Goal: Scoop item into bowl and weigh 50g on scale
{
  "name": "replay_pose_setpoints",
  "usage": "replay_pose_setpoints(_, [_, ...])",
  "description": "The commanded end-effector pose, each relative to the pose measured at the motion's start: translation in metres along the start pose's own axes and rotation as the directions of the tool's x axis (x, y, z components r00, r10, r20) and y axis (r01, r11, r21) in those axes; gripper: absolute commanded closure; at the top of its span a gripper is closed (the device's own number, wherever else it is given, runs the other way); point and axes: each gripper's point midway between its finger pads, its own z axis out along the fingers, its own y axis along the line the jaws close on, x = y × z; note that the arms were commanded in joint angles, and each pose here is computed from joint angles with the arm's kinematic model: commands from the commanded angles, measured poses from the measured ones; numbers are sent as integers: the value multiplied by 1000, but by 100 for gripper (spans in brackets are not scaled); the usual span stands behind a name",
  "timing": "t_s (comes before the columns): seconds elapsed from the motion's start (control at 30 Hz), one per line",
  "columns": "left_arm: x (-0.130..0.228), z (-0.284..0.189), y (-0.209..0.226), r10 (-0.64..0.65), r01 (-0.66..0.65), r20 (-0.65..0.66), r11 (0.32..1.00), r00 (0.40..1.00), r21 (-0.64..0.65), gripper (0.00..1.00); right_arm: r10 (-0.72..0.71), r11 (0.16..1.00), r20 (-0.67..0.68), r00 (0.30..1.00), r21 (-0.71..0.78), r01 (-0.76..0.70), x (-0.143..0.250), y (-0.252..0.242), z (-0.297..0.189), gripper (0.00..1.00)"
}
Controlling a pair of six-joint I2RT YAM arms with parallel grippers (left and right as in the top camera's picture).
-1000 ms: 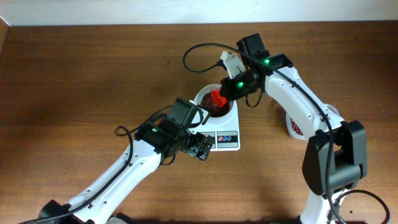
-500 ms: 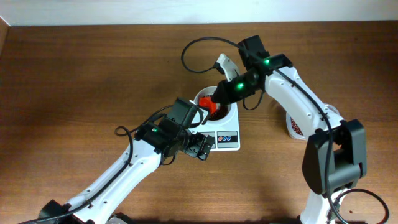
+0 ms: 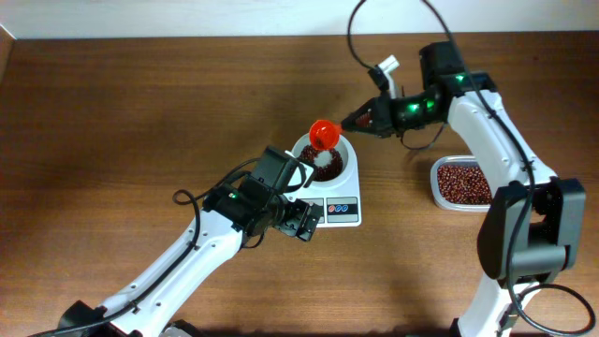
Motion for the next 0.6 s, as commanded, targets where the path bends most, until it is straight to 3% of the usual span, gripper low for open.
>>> replay_pose_setpoints(0.0, [2,2,1,14,-14,-6,1000,1000,-5,1,32,998,-1,999,-61,-32,2,0,-4,96])
replay_pose_setpoints(0.47, [2,2,1,14,-14,-6,1000,1000,-5,1,35,998,4,999,-61,-35,1,-1,-6,96])
replay_pose_setpoints(0.57, [2,2,1,14,-14,-6,1000,1000,-5,1,92,994,0,996,-64,-92,5,-3,-13,96])
